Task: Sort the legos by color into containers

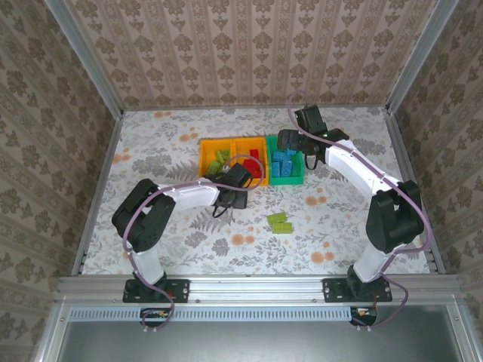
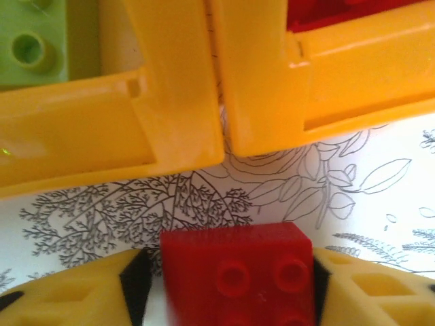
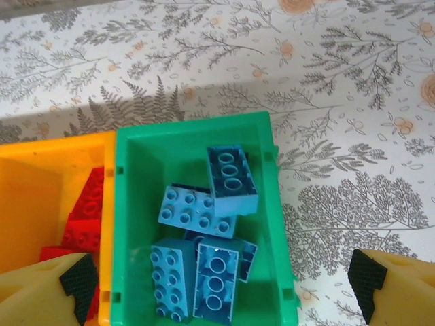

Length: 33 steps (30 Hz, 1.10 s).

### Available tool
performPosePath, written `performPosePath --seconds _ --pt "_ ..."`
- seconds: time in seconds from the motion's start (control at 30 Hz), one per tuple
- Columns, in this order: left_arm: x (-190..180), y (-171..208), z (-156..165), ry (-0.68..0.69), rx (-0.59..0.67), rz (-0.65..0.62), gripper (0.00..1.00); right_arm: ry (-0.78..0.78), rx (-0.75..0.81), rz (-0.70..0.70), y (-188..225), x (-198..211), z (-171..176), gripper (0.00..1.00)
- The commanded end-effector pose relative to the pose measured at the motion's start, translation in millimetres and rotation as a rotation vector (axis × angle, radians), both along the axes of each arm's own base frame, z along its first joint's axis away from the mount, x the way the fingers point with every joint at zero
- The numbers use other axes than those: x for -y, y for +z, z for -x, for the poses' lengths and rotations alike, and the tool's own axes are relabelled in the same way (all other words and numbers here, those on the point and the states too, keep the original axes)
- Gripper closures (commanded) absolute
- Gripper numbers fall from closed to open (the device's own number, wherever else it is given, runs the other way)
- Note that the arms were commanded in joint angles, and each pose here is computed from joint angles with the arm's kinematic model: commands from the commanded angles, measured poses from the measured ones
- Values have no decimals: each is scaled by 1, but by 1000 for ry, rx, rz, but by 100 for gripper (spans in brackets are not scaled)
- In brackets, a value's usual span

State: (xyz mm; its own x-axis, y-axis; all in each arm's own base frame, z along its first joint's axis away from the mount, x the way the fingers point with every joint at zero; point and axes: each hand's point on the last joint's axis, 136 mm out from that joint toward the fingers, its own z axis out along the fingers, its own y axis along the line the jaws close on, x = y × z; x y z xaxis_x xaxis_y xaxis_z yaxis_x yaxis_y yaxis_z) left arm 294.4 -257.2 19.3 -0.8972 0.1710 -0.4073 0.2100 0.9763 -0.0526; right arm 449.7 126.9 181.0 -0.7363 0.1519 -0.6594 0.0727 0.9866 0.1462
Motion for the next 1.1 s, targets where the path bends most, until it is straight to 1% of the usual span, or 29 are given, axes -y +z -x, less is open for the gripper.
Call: performPosePath --seconds 0.0,0.1,0.3,0.47,0.63,0.77,0.87,1.07 --pt "4 -11 11 -23 -45 -13 41 -33 27 25 8 14 6 2" --pt "6 -12 12 -31 -49 -7 48 -40 25 27 7 18 9 2" --pt "15 2 14 -57 -22 16 49 -43 15 40 1 22 16 2" --pt "27 31 15 -88 25 44 49 -54 2 41 -6 27 25 1" --pt "32 69 10 -101 101 77 49 -31 -8 15 -13 25 40 1" --pt "34 101 -1 -117 173 89 49 -6 -60 -28 -31 21 61 1" --pt "37 117 -14 -127 205 97 49 4 -106 -80 -51 15 83 2" --pt "38 126 -59 -122 220 115 49 23 -219 -172 -96 -10 131 2"
